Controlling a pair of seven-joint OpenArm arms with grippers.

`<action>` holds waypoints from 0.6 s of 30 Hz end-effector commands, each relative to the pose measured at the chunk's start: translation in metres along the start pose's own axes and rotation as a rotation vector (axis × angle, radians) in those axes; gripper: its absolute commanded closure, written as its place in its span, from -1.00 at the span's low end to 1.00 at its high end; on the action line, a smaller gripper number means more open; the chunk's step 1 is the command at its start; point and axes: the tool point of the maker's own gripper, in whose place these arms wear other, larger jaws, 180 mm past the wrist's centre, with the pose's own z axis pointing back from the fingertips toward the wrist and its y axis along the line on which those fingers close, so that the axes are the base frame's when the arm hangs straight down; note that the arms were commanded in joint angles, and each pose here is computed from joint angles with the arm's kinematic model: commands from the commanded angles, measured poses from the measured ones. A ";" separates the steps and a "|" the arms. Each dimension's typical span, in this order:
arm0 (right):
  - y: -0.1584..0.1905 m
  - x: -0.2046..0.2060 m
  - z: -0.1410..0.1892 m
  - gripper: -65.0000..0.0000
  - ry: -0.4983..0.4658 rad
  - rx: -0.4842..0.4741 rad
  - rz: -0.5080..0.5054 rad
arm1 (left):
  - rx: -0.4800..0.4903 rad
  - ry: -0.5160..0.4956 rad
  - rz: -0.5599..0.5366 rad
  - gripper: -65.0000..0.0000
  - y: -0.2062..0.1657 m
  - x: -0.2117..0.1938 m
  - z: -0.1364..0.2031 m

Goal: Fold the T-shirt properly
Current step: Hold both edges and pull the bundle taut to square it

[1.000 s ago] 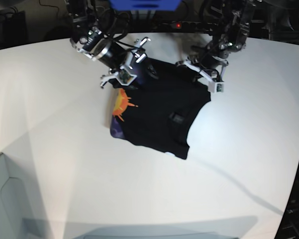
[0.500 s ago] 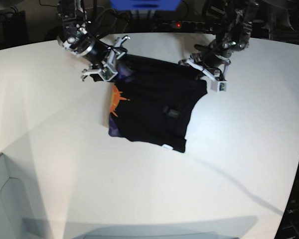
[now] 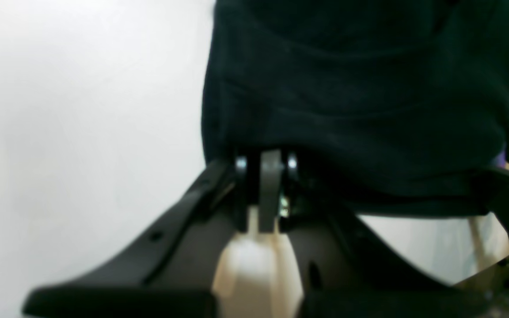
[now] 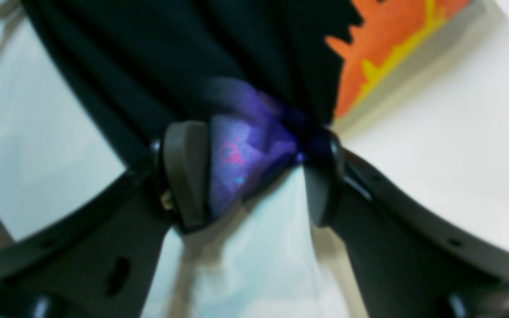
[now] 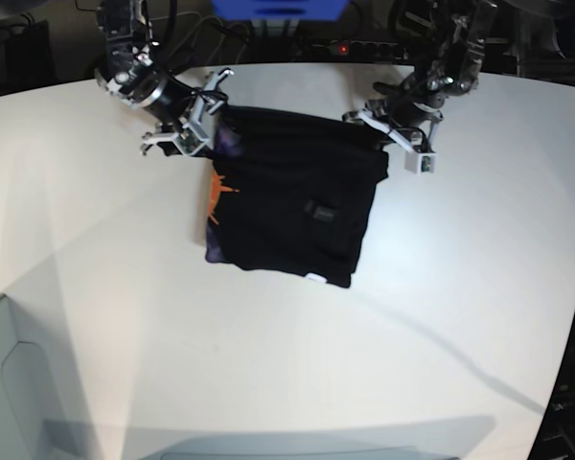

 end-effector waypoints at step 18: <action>-0.009 0.000 0.001 -0.05 0.020 -0.028 0.026 | -0.016 -0.059 -0.036 0.34 -0.015 0.043 0.037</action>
